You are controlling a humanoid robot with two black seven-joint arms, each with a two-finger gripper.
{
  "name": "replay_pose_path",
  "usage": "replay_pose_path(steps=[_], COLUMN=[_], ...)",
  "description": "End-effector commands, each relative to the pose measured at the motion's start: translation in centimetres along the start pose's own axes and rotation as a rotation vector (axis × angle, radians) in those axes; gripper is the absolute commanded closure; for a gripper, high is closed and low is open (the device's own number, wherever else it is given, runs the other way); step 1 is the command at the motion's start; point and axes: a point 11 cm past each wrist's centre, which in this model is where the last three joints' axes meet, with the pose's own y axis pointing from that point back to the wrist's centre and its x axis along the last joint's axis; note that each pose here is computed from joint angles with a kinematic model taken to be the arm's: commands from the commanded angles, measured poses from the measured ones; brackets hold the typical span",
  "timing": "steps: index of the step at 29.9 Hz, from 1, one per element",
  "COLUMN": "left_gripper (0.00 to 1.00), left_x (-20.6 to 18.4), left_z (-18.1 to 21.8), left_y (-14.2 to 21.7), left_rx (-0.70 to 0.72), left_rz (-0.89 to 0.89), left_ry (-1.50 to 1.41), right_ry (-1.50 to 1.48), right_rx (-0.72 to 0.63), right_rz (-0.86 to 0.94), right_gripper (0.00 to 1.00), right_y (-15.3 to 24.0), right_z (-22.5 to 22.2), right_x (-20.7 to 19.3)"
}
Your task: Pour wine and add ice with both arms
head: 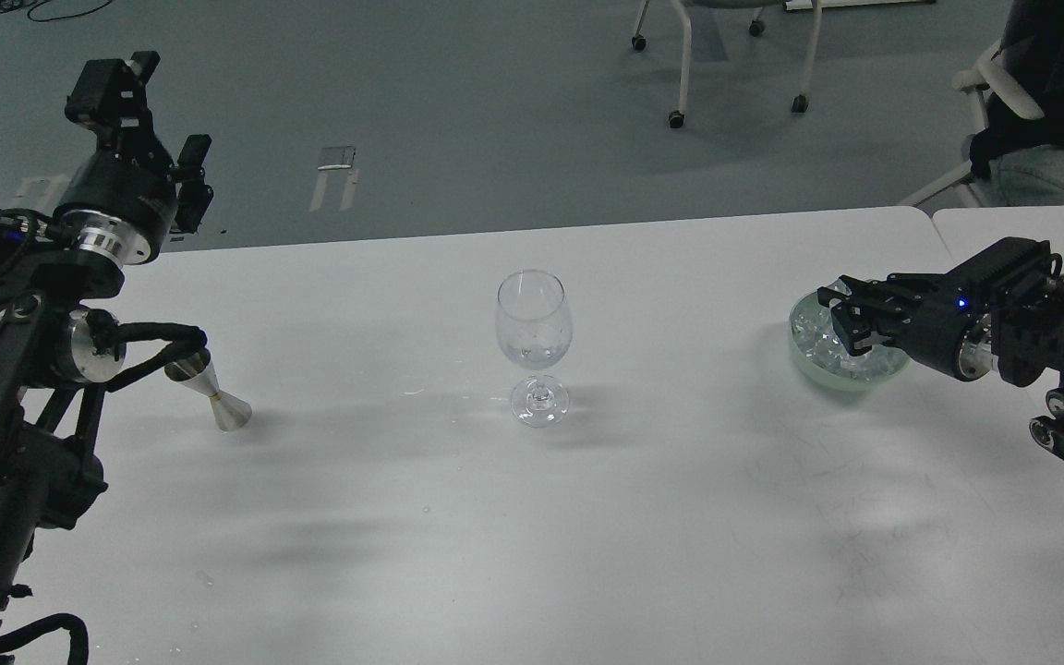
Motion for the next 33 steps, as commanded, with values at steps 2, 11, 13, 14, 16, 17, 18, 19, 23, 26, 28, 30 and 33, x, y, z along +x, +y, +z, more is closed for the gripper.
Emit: replay_pose_path(steps=[2, 11, 13, 14, 16, 17, 18, 19, 23, 26, 28, 30, 33], left_gripper=[0.03, 0.03, 0.03, 0.03, 0.03, 0.03, 0.03, 0.03, 0.03, 0.03, 0.03, 0.03, 0.03], left_x=[0.0, -0.1, -0.1, -0.1, 0.0, -0.1, -0.1, -0.1, 0.0, -0.1, 0.0, -0.1, 0.1], left_z=[0.0, -0.1, -0.2, -0.2, -0.1, -0.2, -0.2, -0.2, -0.2, -0.2, -0.3, -0.2, -0.1], left_y=[0.0, 0.0, 0.0, 0.0, 0.0, 0.0, 0.0, 0.0, 0.0, 0.0, 0.1, 0.0, 0.0], left_rx=[0.000, 0.002, 0.004, 0.004, 0.002, 0.005, 0.004, 0.004, 0.005, 0.005, 0.006, 0.005, 0.003], left_rz=[0.000, -0.002, -0.002, -0.002, 0.000, -0.001, -0.003, -0.003, 0.000, -0.001, -0.001, -0.001, 0.002], left_ry=[0.000, -0.001, -0.001, -0.001, 0.000, -0.001, 0.000, 0.000, -0.003, -0.001, 0.000, -0.001, 0.000], right_ry=[0.048, 0.123, 0.144, 0.144, 0.158, 0.165, 0.168, 0.166, 0.162, 0.155, 0.163, 0.178, 0.180], right_rx=[0.014, 0.250, 0.296, 0.296, 0.328, 0.343, 0.365, 0.380, 0.450, 0.507, 0.528, 0.554, 0.571], right_rz=[0.078, 0.225, 0.257, 0.257, 0.275, 0.276, 0.276, 0.277, 0.282, 0.262, 0.256, 0.243, 0.232], right_gripper=[0.88, 0.89, 0.89, 0.89, 0.88, 0.88, 0.88, 0.88, 0.88, 0.88, 0.88, 0.88, 0.88], right_y=[1.0, 2.1, 2.1, 2.1, 2.1, 2.0, 1.8, 1.5, 0.3, -0.7, -1.0, -1.5, -1.9], right_z=[0.6, -6.8, -8.3, -8.3, -9.5, -10.0, -10.9, -11.5, -14.4, -16.9, -17.9, -19.2, -20.0], right_x=[4.6, 11.5, 13.2, 13.2, 14.1, 14.6, 15.0, 15.1, 15.5, 15.3, 15.2, 15.0, 15.2])
